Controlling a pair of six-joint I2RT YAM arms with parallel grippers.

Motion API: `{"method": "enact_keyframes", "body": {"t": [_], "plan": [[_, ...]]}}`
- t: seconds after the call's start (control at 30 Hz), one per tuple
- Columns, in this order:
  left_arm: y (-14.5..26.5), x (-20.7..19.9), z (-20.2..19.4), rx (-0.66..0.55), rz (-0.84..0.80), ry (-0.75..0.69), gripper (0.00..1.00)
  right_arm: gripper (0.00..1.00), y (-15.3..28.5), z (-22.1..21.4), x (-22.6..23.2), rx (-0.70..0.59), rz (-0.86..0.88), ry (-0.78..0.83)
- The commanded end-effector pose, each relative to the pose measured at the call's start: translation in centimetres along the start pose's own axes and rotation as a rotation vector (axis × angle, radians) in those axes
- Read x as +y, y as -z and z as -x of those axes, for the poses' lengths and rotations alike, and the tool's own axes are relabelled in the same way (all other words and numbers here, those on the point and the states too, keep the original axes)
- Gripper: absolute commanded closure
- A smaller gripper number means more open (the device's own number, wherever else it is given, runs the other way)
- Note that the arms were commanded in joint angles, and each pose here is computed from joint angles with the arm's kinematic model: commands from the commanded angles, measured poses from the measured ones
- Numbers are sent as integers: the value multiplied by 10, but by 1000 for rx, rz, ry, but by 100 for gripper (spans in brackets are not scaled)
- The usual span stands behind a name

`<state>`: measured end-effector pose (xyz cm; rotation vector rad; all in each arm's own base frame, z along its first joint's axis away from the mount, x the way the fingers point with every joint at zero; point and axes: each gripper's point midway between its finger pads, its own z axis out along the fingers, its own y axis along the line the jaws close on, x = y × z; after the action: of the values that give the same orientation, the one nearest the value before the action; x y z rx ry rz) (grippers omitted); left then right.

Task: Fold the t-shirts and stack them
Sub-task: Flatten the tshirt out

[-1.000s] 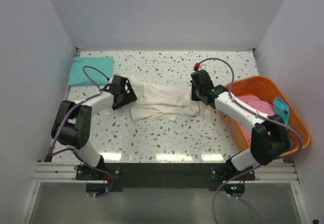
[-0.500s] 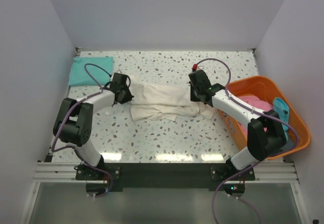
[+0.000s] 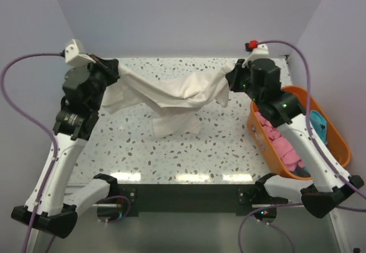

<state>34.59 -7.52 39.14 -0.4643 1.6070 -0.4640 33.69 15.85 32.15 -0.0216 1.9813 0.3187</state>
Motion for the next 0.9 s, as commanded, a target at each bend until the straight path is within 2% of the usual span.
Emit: {"method": "enact_keyframes", "body": {"t": [0.0,0.07,0.1,0.2,0.3,0.37,0.43,0.57,0.6,0.67,0.7,0.77,0.8,0.87], "plan": [[49,-22,90,-204,-14,-4,100,100,89,108,22,-288,142,-40],[69,-26,116,-252,-1,-8,100,100,120,129,27,-333,193,-49],[90,-38,146,-318,-33,-3,100,100,146,151,32,-394,232,-61],[121,-53,181,-393,-78,-5,100,100,190,177,43,-469,328,-76],[137,-60,202,-444,-93,0,100,100,218,194,48,-520,378,-94],[134,-60,207,-459,-79,4,100,100,220,203,49,-543,381,-103],[125,-61,206,-455,-72,0,100,100,214,209,48,-560,362,-110],[69,-56,187,-398,6,-38,100,100,171,215,46,-543,268,-90],[58,-55,184,-392,22,-51,100,100,142,214,47,-513,227,-79],[23,-53,175,-369,65,-89,100,100,117,221,45,-527,170,-73],[13,-54,172,-365,68,-106,100,100,90,221,39,-517,98,-73],[-16,-58,172,-386,66,-147,100,100,75,242,36,-584,40,-43],[-23,-63,174,-392,50,-151,100,100,45,239,38,-558,1,-22],[-37,-73,186,-408,45,-173,100,100,47,260,44,-603,8,-1]]}}
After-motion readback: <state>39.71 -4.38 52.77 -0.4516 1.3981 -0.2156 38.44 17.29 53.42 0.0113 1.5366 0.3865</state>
